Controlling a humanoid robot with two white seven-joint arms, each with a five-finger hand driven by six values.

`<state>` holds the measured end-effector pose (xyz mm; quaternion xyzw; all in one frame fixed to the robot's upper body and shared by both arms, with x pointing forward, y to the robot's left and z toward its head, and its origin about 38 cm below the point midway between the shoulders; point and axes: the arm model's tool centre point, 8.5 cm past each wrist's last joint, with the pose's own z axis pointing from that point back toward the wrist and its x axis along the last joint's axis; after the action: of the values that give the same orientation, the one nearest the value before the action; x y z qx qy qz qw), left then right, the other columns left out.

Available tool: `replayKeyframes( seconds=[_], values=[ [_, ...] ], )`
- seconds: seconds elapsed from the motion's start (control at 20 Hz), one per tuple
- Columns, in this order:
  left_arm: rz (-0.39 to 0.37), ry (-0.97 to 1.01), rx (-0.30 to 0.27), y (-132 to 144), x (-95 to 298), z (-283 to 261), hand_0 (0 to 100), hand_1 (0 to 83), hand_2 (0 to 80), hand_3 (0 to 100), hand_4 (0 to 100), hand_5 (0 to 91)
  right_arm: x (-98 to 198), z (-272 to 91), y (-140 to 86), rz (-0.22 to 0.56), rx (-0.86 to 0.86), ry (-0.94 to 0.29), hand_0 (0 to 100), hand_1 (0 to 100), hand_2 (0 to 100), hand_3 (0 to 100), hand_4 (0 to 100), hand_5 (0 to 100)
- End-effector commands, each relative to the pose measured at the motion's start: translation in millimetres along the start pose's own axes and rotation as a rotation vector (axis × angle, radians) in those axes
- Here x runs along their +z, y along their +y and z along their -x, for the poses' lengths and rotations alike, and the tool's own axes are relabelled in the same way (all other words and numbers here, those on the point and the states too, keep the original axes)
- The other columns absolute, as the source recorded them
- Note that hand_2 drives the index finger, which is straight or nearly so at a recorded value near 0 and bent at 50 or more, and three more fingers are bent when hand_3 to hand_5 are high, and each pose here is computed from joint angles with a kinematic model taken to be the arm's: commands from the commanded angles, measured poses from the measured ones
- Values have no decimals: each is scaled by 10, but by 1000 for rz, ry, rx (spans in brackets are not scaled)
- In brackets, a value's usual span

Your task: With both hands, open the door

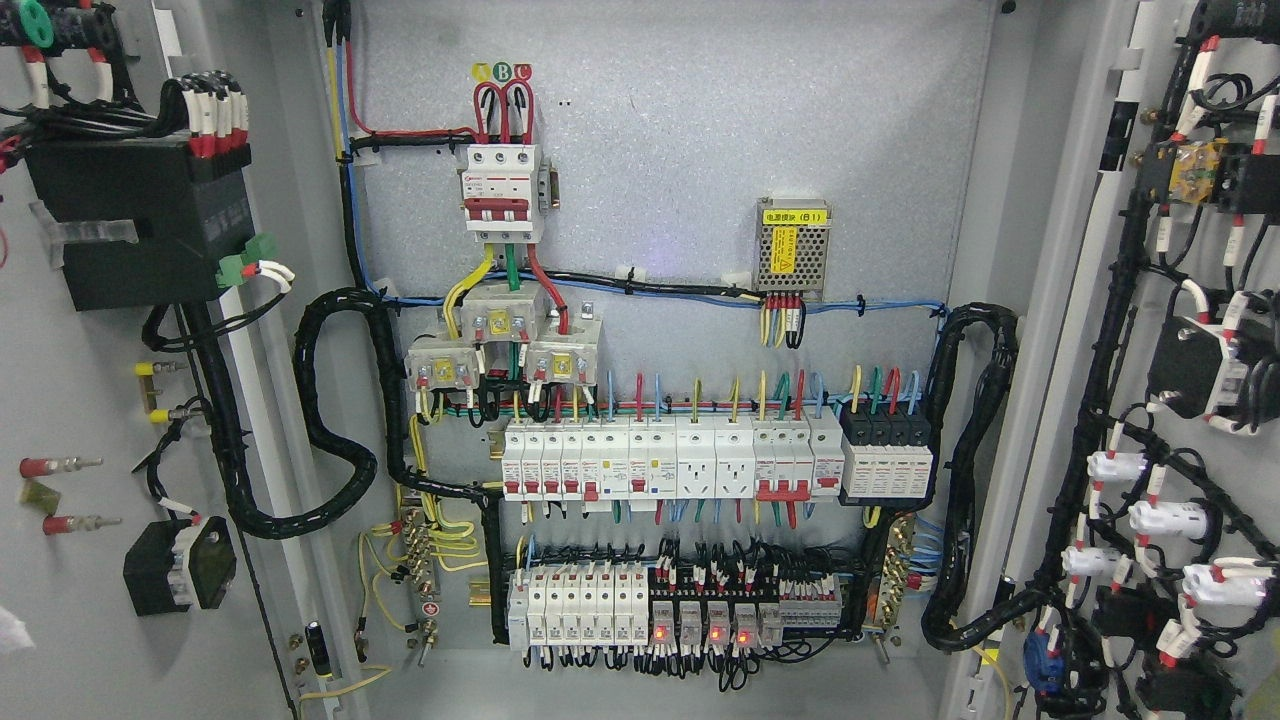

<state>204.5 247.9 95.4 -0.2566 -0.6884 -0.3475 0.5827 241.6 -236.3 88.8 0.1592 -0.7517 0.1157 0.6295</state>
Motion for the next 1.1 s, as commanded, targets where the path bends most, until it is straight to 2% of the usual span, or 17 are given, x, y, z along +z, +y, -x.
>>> replayKeyframes(
  seconds=[0.0,0.05,0.15,0.45,0.75,0.9,1.05],
  values=[
    [-216,9,-26,387,280,-186,290,0,28,28,33,0,151,97,-287,60,45,51,219,0,0,0,0,0],
    [-246,25,8,409,291,-121,290,0,28,28,33,0,155,106,-289,59,45,54,219,0,0,0,0,0],
    [-272,27,35,436,275,-60,290,0,28,28,33,0,166,138,-309,65,45,64,219,0,0,0,0,0],
    [-338,38,5,570,444,-100,290,0,28,28,33,0,181,154,-310,70,41,66,219,0,0,0,0,0],
    [-339,50,12,590,523,-58,290,0,28,27,33,0,244,163,-301,73,45,51,219,0,0,0,0,0],
    [-333,62,-6,650,723,-110,290,0,28,27,33,0,287,181,-290,71,41,61,219,0,0,0,0,0],
    [-355,42,29,674,936,-125,290,0,28,28,33,0,311,210,-301,76,39,70,219,0,0,0,0,0]
  ],
)
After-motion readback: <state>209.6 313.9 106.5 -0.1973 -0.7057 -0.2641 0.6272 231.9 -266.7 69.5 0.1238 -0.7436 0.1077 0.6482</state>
